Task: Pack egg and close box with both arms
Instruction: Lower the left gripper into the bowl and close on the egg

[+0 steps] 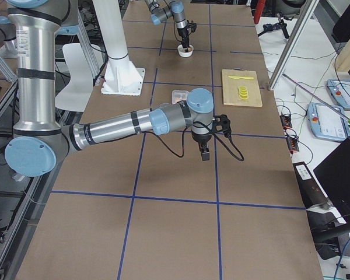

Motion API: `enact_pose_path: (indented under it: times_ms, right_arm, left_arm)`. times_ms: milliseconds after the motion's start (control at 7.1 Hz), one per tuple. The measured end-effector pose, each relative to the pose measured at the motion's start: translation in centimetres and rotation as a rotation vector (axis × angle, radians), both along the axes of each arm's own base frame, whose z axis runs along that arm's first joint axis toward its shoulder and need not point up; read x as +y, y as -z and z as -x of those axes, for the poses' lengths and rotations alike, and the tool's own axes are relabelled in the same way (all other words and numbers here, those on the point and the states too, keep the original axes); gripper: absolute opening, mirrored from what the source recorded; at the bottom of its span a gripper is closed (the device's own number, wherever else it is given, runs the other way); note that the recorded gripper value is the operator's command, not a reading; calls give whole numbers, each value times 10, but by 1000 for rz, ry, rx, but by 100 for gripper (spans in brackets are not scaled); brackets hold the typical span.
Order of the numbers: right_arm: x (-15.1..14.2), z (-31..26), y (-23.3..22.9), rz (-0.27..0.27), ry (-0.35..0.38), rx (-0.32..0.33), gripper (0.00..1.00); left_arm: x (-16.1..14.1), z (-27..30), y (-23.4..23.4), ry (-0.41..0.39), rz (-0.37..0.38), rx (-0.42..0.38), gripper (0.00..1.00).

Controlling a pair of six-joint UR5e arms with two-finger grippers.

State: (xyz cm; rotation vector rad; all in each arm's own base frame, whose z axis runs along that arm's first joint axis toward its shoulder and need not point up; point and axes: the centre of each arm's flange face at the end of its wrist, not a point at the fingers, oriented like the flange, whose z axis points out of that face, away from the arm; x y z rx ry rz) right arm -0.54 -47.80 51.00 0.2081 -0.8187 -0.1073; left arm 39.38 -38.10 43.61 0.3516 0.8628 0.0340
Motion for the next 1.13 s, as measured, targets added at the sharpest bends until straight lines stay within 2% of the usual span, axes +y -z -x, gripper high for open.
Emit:
enact_pose_path:
  times_ms: [141,282,564,1128]
  right_arm:
    - [0,0,0,-1,0,0,100]
    - [0,0,0,-2,-1,0,100]
    - [0,0,-1,-1,-1,-1,100]
    - [0,0,0,-4,0,-1,100]
  left_arm:
    - [-1,-2,-1,0,2,-1,59]
    - [-2,-3,0,1,2,0,49]
    - [-2,-4,1,2,2,2,1]
    - [0,12,17,0,-27,25,0]
